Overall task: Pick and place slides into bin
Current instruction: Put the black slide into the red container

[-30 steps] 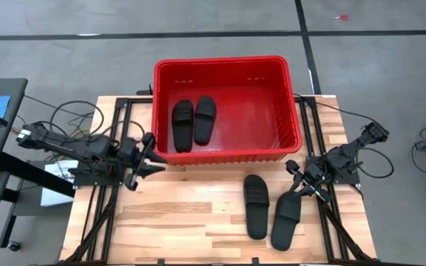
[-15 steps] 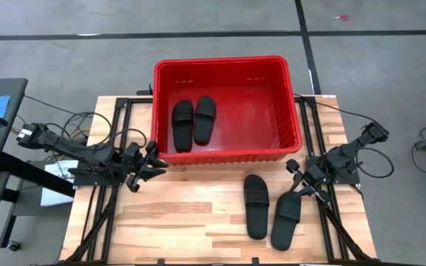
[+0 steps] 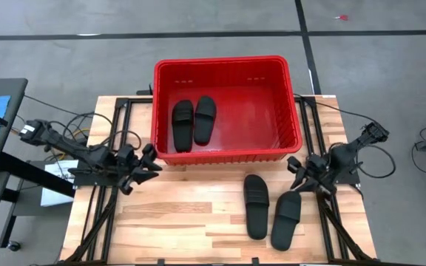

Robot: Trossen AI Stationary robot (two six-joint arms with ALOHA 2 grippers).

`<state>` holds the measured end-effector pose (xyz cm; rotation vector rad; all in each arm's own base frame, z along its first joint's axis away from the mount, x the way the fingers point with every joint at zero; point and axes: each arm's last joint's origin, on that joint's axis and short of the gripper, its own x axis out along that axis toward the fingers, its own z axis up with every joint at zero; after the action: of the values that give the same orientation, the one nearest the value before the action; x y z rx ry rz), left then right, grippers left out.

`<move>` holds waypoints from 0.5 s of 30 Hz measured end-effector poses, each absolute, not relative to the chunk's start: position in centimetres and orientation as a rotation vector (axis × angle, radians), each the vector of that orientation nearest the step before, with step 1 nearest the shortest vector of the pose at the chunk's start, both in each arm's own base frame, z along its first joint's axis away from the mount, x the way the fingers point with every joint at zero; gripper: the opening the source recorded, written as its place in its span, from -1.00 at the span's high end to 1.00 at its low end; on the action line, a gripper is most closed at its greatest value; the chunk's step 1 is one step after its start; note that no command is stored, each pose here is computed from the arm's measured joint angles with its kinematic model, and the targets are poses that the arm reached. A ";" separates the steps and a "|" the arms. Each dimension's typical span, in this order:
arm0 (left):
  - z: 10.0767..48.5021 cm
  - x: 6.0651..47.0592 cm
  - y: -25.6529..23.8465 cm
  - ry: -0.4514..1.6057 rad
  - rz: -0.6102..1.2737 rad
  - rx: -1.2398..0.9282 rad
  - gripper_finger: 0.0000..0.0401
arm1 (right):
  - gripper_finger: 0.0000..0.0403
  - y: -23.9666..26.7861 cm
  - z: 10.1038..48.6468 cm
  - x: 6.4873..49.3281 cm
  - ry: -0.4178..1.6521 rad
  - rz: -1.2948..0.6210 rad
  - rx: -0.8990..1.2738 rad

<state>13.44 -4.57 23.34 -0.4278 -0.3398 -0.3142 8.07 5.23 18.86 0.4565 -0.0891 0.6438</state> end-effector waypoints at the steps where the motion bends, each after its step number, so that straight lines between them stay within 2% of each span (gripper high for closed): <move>1: 23.4 13.4 -4.7 -0.346 -0.325 -0.433 0.53 | 0.69 5.2 19.3 8.0 -0.129 0.653 0.484; 8: 24.0 12.8 -5.3 -0.401 -0.388 -0.453 0.53 | 0.69 4.4 21.5 7.4 -0.380 0.592 0.580; 15: 24.2 12.4 -6.0 -0.404 -0.450 -0.481 0.53 | 0.69 4.0 21.6 7.6 -0.394 0.447 0.735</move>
<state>12.43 -6.01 24.17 -0.4812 -0.4042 -0.4499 7.60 3.98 21.60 0.7346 -0.3941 0.4474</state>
